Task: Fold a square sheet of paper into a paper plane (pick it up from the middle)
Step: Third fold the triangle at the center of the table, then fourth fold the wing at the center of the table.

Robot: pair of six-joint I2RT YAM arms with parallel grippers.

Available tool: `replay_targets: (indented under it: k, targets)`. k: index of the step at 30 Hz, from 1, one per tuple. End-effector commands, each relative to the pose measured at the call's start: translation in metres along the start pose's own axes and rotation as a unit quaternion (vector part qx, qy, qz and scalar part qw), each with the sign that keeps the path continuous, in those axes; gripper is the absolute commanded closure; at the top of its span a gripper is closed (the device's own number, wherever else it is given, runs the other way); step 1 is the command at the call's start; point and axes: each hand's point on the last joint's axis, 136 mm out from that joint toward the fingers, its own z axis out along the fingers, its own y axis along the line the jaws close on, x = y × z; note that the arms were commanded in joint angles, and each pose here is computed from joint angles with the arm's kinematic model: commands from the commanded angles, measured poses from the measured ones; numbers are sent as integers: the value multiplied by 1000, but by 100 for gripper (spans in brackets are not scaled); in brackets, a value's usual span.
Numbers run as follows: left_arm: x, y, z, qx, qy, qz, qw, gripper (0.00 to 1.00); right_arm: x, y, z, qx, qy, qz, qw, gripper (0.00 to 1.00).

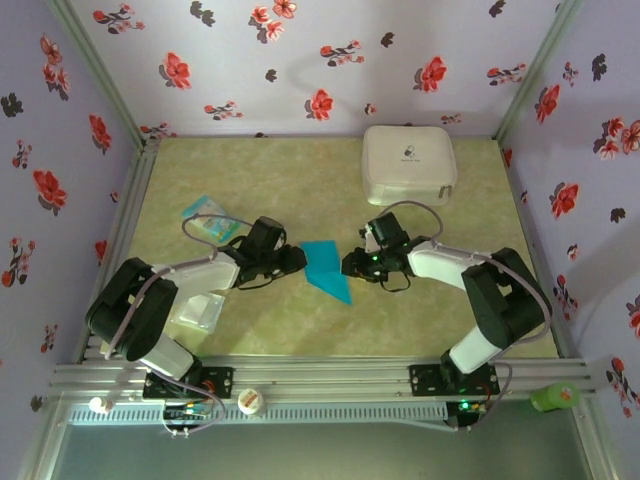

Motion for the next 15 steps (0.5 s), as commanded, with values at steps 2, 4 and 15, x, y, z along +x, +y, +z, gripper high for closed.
replay_targets:
  k: [2,4,15]
  targets:
    - [-2,-1,-3,5,5,-10,1000,63,-7,0,-1,9,-7,0,1000,66]
    - [-1,-5,0,26,9,-20,999,60,-7,-1,-3,13,-13,0,1000,66]
    - [-2,-12,18,56,39,-39,997,60,-4,-3,-9,15,-25,2,1000,66]
